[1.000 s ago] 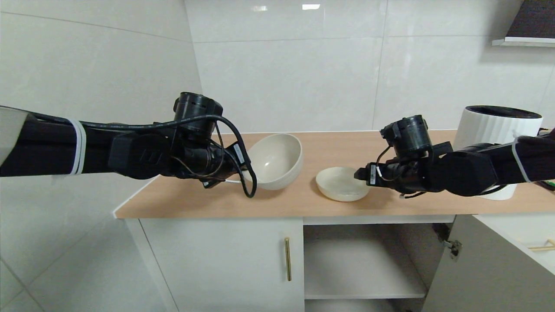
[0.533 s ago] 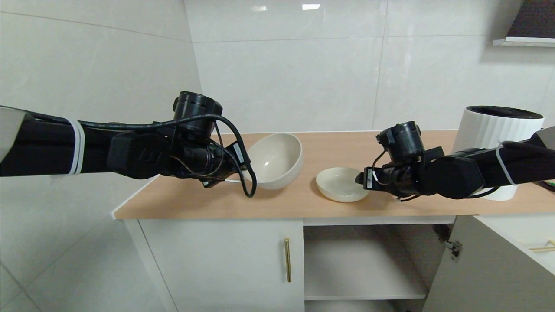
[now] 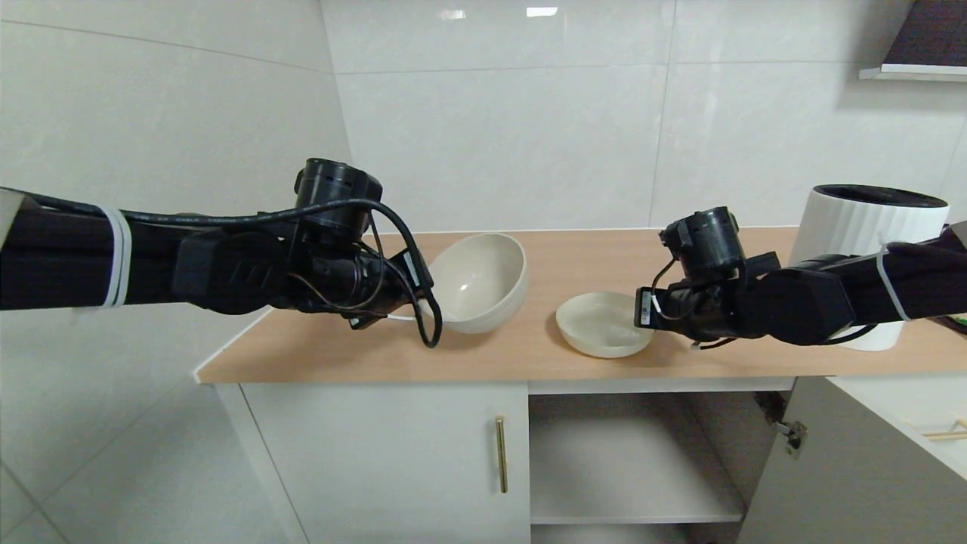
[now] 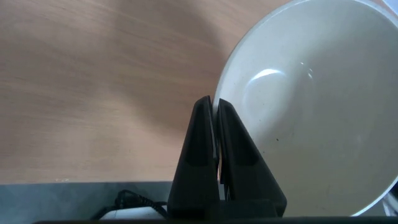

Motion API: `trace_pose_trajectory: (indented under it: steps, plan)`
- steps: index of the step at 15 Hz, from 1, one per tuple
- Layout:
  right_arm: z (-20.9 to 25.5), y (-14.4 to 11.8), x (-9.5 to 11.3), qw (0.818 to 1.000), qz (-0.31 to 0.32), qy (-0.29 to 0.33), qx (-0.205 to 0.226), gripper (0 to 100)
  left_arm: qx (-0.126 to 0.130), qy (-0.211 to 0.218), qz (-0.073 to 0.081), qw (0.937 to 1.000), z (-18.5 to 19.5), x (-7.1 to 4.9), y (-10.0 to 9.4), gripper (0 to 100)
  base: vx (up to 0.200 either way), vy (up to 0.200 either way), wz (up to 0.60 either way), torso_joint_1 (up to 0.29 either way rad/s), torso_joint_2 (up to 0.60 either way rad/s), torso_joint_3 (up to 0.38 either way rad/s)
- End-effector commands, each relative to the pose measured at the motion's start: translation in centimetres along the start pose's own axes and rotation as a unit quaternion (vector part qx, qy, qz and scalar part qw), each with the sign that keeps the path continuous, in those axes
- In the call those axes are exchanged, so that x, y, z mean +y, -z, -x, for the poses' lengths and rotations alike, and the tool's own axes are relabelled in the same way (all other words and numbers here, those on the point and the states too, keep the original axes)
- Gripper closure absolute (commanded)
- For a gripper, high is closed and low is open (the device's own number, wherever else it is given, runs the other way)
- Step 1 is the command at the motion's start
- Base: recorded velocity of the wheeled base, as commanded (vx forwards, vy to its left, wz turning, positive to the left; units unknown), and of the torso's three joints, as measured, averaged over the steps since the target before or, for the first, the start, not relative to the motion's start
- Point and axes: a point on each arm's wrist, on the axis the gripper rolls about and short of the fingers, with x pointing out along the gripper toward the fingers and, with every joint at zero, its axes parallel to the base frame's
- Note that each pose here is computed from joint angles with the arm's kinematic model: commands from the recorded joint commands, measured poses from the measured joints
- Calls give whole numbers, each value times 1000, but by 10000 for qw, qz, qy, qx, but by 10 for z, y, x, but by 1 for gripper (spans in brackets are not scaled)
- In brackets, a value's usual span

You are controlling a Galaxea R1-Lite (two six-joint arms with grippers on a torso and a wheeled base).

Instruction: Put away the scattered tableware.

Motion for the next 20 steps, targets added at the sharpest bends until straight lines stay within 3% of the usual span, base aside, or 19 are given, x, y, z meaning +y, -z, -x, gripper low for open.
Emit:
trace_pose_trajectory:
  steps: [1, 2, 5, 6, 11, 14, 18, 20]
  plan:
    - [18, -9, -1, 9999, -61, -81, -118, 100, -40, 35, -181, 9998, 14, 1, 1, 100, 0, 0, 0, 0, 0, 0]
    - [33, -13, -3, 9999, -63, -138, -82, 100, -42, 33, -392, 9992, 23, 3, 4, 100, 0, 0, 0, 0, 0, 0]
    - [63, -11, -10, 9987, -86, -447, 249, 100, 1, 52, -559, 9984, 44, 8, 12, 100, 0, 0, 0, 0, 0, 0]
    - [80, -14, -12, 9958, -109, -855, 307, 100, 93, -16, -751, 9971, 55, 17, 22, 100, 0, 0, 0, 0, 0, 0]
    - [103, 20, -26, 9928, 50, -849, 848, 100, 564, 124, -1384, 9887, 77, 27, 57, 100, 0, 0, 0, 0, 0, 0]
    - [116, 26, -33, 9918, 63, -932, 874, 100, 771, 116, -1442, 9865, 75, 30, 68, 100, 0, 0, 0, 0, 0, 0]
    - [118, 29, -35, 9915, 75, -935, 907, 100, 863, 155, -1496, 9848, 73, 27, 73, 100, 0, 0, 0, 0, 0, 0]
    - [115, 32, -34, 9909, 141, -917, 975, 100, 884, 131, -1497, 9847, 70, 27, 73, 100, -200, 0, 0, 2, 2, 2]
